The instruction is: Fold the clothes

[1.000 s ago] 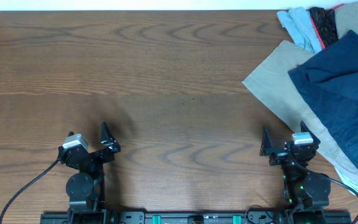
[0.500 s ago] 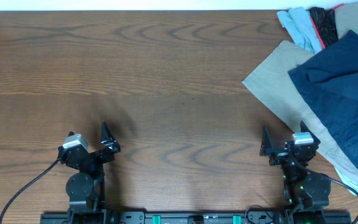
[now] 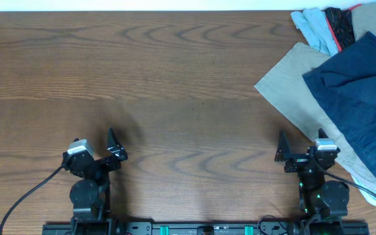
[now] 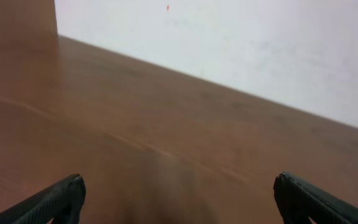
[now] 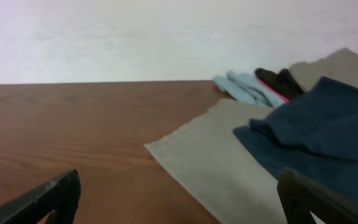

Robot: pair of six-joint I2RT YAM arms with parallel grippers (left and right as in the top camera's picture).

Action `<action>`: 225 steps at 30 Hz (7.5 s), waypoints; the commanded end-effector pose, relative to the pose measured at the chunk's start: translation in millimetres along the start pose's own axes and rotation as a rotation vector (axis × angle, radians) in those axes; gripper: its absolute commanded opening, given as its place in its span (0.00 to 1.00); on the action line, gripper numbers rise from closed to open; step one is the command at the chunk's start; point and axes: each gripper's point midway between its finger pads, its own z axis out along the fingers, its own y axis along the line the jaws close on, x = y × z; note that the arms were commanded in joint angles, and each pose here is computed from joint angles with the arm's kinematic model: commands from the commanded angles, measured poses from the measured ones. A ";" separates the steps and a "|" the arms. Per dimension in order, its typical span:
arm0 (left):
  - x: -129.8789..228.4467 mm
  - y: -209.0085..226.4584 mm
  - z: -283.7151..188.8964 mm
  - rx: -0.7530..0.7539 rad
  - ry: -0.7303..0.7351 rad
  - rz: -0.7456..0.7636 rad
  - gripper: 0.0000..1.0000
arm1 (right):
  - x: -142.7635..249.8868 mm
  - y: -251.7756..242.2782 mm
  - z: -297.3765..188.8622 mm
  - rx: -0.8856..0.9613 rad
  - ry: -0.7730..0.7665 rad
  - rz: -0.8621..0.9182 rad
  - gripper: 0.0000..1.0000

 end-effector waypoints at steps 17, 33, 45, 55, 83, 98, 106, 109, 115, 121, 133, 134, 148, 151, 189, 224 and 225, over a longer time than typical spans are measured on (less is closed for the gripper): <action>-42.1 -21.5 61.3 -0.086 0.317 0.091 0.98 | -36.1 -61.8 52.5 0.314 0.367 0.009 0.99; -40.9 -35.5 90.4 -0.081 0.497 0.105 0.98 | 29.3 -112.7 161.4 0.229 0.845 -0.128 0.99; -38.8 -35.1 89.4 -0.090 0.505 0.076 0.98 | 108.8 -148.8 182.0 0.349 0.969 -0.198 0.89; -40.7 -35.6 90.5 -0.089 0.496 0.070 0.98 | 123.3 -172.1 191.5 0.491 0.934 -0.194 0.57; -43.4 -36.6 92.0 -0.086 0.483 0.069 0.98 | -121.0 -18.0 250.9 -0.131 0.384 -0.009 0.02; -43.3 -36.6 92.0 -0.086 0.484 0.069 0.98 | -86.9 286.1 138.9 -0.913 0.619 -0.036 0.15; -43.3 -36.6 92.0 -0.086 0.484 0.069 0.98 | -35.1 259.1 151.1 -0.523 0.735 -0.227 0.76; -43.3 -36.6 92.0 -0.086 0.484 0.069 0.98 | -36.1 222.3 170.3 -0.317 0.708 -0.292 0.75; -41.0 -35.9 90.6 -0.088 0.495 0.070 0.98 | -9.4 196.9 182.6 -0.255 0.774 -0.383 0.78; -40.2 -35.6 90.2 -0.089 0.498 0.071 0.98 | 57.1 182.1 192.4 -0.244 0.929 -0.481 0.83; -39.6 -35.2 89.8 -0.090 0.501 0.071 0.98 | 138.9 126.1 243.4 -0.032 0.980 -0.535 0.84; -39.6 -35.2 89.8 -0.090 0.501 0.071 0.98 | 145.3 124.6 245.1 -0.041 0.989 -0.523 0.81; -39.7 -35.3 89.9 -0.090 0.501 0.071 0.98 | 68.8 207.4 258.5 -0.376 0.836 -0.325 0.01; -39.7 -35.2 89.9 -0.091 0.501 0.071 0.98 | 36.4 280.9 224.8 -0.741 0.816 -0.209 0.01; 2.3 -92.4 97.6 0.156 0.674 -0.170 0.98 | 30.8 69.7 184.0 0.052 1.213 -0.098 0.78; 210.2 -277.5 43.1 0.423 1.178 -0.371 0.99 | 51.2 -1.5 135.5 0.275 1.431 -0.076 0.87; 211.7 -282.3 43.8 0.438 1.170 -0.380 1.00 | 51.1 -2.5 135.6 0.277 1.431 -0.074 0.87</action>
